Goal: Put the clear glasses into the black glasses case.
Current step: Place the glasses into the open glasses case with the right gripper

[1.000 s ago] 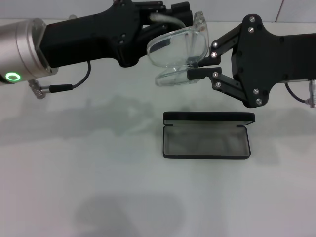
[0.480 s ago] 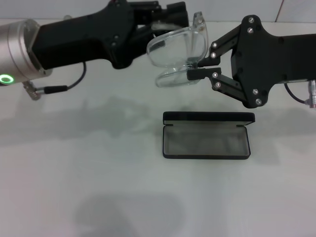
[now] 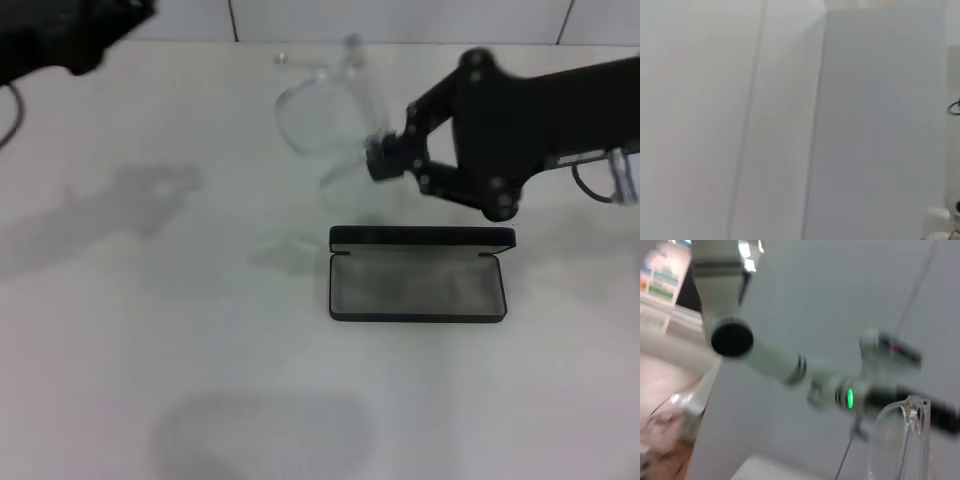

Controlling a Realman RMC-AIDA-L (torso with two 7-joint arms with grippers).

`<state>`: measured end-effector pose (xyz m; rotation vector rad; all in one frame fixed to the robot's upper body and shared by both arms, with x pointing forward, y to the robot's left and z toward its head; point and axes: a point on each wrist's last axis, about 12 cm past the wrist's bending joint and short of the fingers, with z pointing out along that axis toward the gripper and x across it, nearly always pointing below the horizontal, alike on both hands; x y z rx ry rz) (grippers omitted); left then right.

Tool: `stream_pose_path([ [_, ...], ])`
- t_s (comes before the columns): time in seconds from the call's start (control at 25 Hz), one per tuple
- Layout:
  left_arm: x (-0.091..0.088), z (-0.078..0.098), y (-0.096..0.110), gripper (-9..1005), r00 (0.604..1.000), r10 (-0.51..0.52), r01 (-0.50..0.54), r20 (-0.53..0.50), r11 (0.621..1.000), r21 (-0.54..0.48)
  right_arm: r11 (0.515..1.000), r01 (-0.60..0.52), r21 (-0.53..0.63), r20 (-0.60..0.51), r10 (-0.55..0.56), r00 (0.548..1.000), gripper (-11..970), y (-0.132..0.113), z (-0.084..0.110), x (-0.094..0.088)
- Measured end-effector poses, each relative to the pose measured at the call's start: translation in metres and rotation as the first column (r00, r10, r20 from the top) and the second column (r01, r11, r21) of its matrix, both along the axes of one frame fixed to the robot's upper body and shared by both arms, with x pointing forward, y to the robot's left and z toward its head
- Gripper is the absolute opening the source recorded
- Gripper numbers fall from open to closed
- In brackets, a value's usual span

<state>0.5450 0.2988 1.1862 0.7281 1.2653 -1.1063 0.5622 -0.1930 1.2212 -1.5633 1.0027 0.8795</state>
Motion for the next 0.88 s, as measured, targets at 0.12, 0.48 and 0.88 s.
stream_pose_path([
  [0.12,-0.004,0.001,0.014,184,0.999,0.042,-0.042,0.005,0.999,0.003,0.974,0.034,-0.225,-0.120,-0.062,0.991,56,0.016,0.016,0.011],
  [0.48,-0.014,-0.008,0.023,184,0.996,0.088,-0.088,0.005,0.996,-0.001,0.661,-0.095,-0.744,-0.262,-0.159,0.952,58,0.079,0.043,0.018],
  [0.88,-0.026,-0.020,0.026,184,0.993,0.114,-0.114,0.009,0.993,0.002,0.423,-0.048,-0.905,-0.159,-0.233,0.959,59,0.127,0.012,0.002],
])
